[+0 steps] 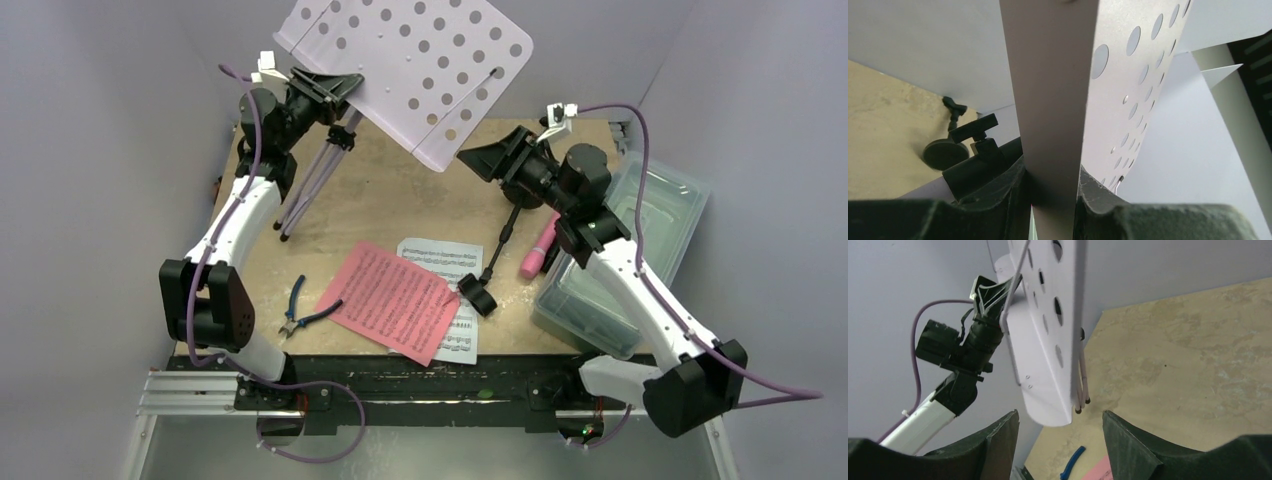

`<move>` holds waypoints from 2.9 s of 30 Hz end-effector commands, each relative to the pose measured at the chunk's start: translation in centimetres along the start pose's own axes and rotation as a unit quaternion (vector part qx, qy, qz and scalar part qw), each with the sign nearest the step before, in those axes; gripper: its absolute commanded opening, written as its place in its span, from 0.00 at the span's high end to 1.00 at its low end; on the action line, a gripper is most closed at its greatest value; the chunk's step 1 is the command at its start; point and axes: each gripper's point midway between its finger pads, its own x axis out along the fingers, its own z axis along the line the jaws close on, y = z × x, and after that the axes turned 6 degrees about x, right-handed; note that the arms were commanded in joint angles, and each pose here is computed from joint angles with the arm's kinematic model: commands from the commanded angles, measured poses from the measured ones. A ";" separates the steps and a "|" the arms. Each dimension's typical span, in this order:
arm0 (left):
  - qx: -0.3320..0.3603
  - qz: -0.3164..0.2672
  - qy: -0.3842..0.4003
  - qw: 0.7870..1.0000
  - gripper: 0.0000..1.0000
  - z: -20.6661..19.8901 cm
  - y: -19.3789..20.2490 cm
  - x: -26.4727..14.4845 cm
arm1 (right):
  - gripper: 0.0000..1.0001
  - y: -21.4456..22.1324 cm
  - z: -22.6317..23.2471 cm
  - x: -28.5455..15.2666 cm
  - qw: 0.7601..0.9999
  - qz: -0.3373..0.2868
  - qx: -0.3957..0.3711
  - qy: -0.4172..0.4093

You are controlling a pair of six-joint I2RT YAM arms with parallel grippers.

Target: Set up the instrument practice props

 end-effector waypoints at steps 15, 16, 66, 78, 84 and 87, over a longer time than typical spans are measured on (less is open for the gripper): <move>0.032 -0.053 0.297 0.953 1.00 -16.8 -1.7 -6.4 | 0.45 -5.4 6.2 6.8 0.986 -0.071 -0.011 -0.151; 0.030 -0.053 0.299 0.952 1.00 -16.8 -1.7 -6.4 | 0.45 -5.1 6.4 7.1 0.985 -0.070 -0.011 -0.157; 0.287 0.006 0.049 0.957 0.00 -3.4 2.6 -10.9 | 1.00 -14.6 19.0 3.6 0.859 -0.059 -0.384 -0.335; -0.005 -0.085 0.215 0.973 0.00 -8.8 0.3 -11.4 | 1.00 -13.4 18.1 3.0 0.869 -0.057 -0.353 -0.342; -0.035 -0.082 0.148 0.985 0.13 -7.9 0.7 -8.8 | 1.00 -13.0 17.8 3.0 0.872 -0.054 -0.345 -0.344; -0.050 -0.102 0.118 0.987 0.32 -6.8 0.2 -7.9 | 1.00 -12.7 17.5 3.1 0.874 -0.053 -0.343 -0.340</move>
